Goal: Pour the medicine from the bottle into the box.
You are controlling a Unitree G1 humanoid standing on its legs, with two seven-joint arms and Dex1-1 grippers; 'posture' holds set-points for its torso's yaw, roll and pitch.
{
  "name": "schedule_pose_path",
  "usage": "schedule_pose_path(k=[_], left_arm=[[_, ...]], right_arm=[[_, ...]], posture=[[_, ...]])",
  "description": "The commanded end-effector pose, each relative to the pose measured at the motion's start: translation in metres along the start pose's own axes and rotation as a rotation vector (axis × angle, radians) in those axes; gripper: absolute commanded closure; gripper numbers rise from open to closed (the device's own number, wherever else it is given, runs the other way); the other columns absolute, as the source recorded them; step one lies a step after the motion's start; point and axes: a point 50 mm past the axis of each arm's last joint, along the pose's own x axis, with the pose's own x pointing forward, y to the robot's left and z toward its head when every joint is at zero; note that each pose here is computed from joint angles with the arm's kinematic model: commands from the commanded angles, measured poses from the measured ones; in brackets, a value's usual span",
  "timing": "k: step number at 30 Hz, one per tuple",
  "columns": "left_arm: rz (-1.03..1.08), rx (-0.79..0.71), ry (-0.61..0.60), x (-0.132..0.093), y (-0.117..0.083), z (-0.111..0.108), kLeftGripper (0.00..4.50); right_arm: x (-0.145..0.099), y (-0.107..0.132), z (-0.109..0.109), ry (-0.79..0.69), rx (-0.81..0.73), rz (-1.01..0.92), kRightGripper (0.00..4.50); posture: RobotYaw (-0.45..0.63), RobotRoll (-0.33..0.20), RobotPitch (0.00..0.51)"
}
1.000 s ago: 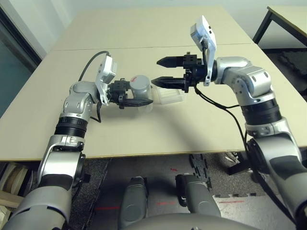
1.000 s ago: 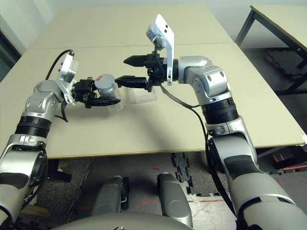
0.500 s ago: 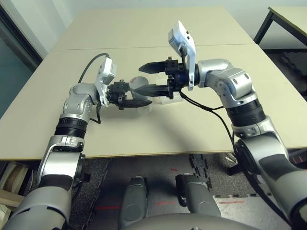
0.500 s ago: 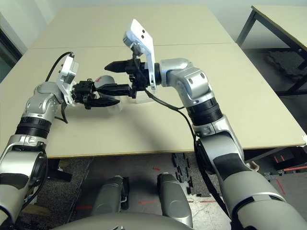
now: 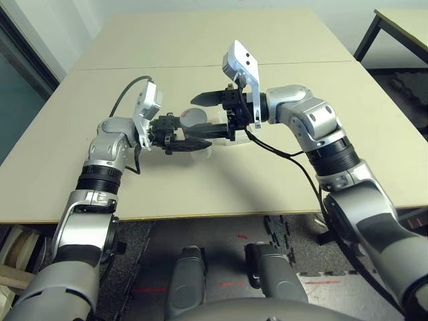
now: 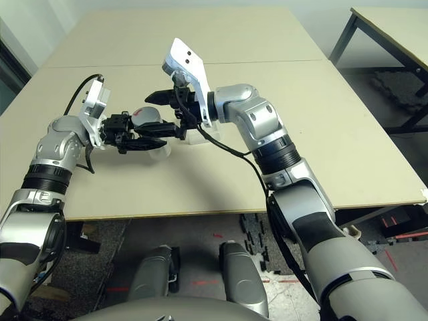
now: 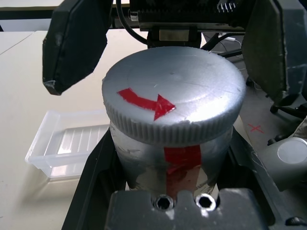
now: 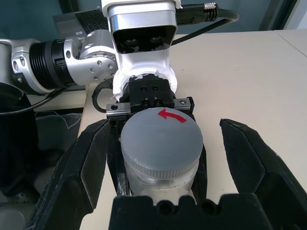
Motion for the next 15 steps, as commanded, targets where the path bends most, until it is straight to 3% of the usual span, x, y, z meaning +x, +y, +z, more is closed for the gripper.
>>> schedule_pose_path(k=[1, 6, 15], left_arm=[[-0.014, 0.013, 0.015, -0.0003, -0.0019, 0.0009, 1.86], [-0.013, 0.015, 0.017, -0.0006, -0.0014, 0.0024, 1.86], [-0.007, 0.018, 0.024, -0.0022, 0.001, 0.0044, 1.86]], right_arm=[[0.0033, 0.001, 0.0029, 0.008, -0.023, 0.014, 0.39], [0.0028, 0.0006, 0.0002, 0.02, -0.028, 0.015, 1.92], [-0.0004, -0.0025, 0.0001, -0.024, 0.035, -0.01, 1.92]], posture=[[-0.05, 0.0, 0.097], [-0.05, 0.0, 0.096], [-0.05, 0.0, 0.096]])
